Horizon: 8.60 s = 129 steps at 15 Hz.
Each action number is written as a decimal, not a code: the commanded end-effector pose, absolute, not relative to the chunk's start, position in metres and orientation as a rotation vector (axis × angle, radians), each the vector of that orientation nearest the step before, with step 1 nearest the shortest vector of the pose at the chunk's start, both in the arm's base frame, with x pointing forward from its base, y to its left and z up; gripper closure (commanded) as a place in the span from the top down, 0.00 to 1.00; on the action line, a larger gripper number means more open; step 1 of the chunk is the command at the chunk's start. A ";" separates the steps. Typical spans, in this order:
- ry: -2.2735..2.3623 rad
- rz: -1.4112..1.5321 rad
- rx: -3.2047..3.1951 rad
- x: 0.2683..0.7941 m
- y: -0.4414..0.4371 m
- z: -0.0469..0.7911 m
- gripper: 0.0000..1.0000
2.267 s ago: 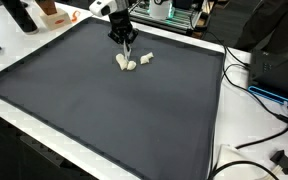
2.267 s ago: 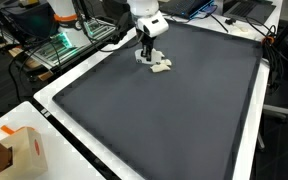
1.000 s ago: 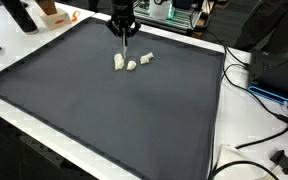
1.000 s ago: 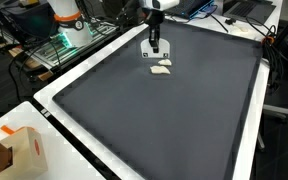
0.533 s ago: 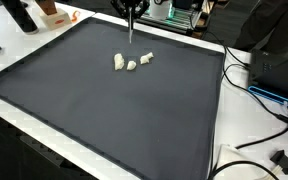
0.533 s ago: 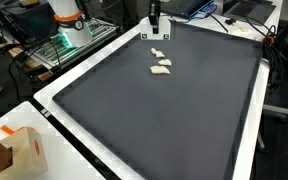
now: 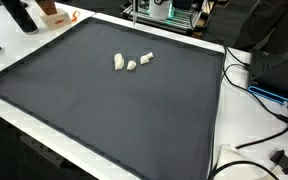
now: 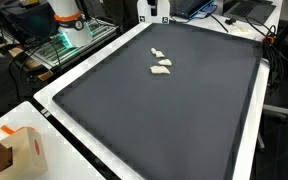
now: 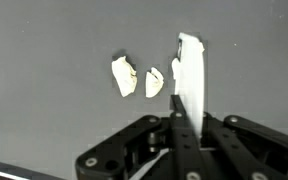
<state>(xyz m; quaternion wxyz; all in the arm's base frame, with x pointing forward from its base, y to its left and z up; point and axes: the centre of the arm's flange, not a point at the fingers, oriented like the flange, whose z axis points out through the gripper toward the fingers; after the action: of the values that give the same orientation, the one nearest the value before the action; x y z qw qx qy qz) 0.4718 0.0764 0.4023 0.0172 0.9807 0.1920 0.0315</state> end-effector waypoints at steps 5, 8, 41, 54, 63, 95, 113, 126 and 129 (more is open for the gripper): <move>0.592 0.099 3.048 0.471 0.076 0.405 0.04; 0.650 0.174 3.082 0.477 0.068 0.400 0.01; 0.164 0.446 3.808 0.497 -0.017 0.260 0.01; -0.454 0.225 3.804 0.490 -0.017 0.270 0.01; -0.761 0.158 3.612 0.483 -0.012 0.296 0.01; -0.539 -0.140 3.034 0.473 0.048 0.369 0.01; -1.105 -0.180 2.338 0.516 0.074 0.284 0.01; -0.907 -0.337 2.110 0.531 0.093 0.244 0.01; -0.847 -0.340 2.089 0.533 0.099 0.238 0.01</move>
<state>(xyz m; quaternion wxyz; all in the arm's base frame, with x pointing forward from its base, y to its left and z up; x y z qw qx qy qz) 0.5236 0.0943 0.2436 0.3889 0.8358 -0.3634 -0.1345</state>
